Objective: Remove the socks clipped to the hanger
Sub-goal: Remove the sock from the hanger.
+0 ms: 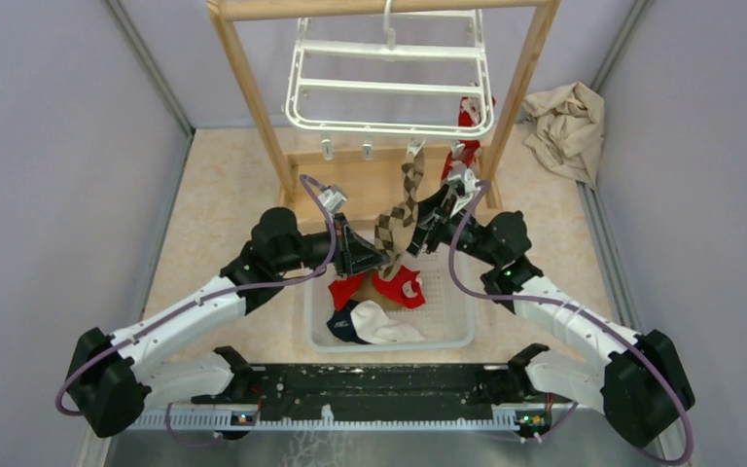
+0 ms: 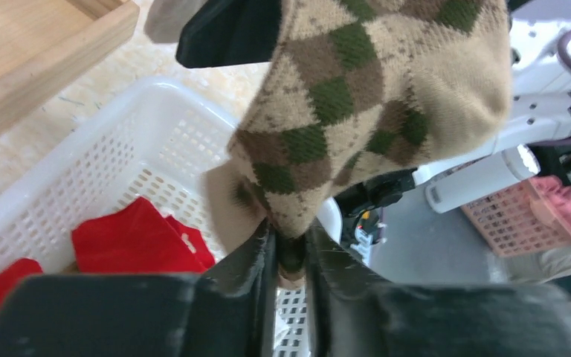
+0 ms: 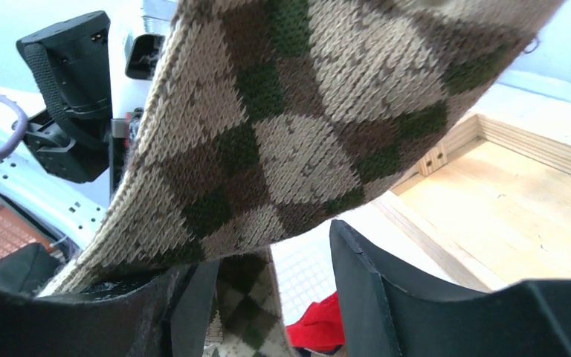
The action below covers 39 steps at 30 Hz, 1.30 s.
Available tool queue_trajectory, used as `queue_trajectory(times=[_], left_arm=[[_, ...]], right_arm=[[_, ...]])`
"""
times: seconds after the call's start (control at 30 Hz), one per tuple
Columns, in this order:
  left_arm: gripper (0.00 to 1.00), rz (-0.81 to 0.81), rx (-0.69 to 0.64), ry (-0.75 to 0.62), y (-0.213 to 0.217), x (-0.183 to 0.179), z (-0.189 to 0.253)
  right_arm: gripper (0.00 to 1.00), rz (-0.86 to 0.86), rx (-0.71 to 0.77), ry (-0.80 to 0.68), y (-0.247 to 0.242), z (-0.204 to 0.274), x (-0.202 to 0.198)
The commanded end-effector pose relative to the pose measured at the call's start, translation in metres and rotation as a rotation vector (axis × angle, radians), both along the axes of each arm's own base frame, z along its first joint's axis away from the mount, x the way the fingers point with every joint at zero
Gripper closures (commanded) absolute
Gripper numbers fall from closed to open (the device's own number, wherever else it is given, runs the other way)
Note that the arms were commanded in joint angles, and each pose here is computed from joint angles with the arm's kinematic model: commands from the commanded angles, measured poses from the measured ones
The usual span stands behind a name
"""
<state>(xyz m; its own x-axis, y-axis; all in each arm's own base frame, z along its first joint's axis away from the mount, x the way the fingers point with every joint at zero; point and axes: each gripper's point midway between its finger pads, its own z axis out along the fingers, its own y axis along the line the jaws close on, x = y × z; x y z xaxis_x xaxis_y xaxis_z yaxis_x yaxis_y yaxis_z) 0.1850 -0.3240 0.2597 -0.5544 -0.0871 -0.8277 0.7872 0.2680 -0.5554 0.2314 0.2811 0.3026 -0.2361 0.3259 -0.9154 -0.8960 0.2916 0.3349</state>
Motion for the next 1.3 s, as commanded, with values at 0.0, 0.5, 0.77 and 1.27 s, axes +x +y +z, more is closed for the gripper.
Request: queue_trajectory(times=[0.0, 0.5, 0.77, 1.27], left_arm=[[0.91, -0.064, -0.066, -0.046, -0.002, -0.013, 0.030], [1.00, -0.031, -0.121, -0.066, 0.011, -0.022, 0.058], [0.97, 0.009, -0.149, -0.044, 0.011, -0.015, 0.067], [0.97, 0.013, -0.215, -0.013, 0.005, -0.011, 0.068]], right_arm=[[0.44, -0.065, -0.011, -0.028, -0.006, 0.024, 0.004], [0.35, -0.173, -0.120, 0.092, -0.035, -0.030, -0.008], [0.35, -0.041, -0.068, 0.023, -0.035, -0.021, -0.047], [0.30, 0.102, -0.008, -0.019, -0.027, -0.001, -0.075]])
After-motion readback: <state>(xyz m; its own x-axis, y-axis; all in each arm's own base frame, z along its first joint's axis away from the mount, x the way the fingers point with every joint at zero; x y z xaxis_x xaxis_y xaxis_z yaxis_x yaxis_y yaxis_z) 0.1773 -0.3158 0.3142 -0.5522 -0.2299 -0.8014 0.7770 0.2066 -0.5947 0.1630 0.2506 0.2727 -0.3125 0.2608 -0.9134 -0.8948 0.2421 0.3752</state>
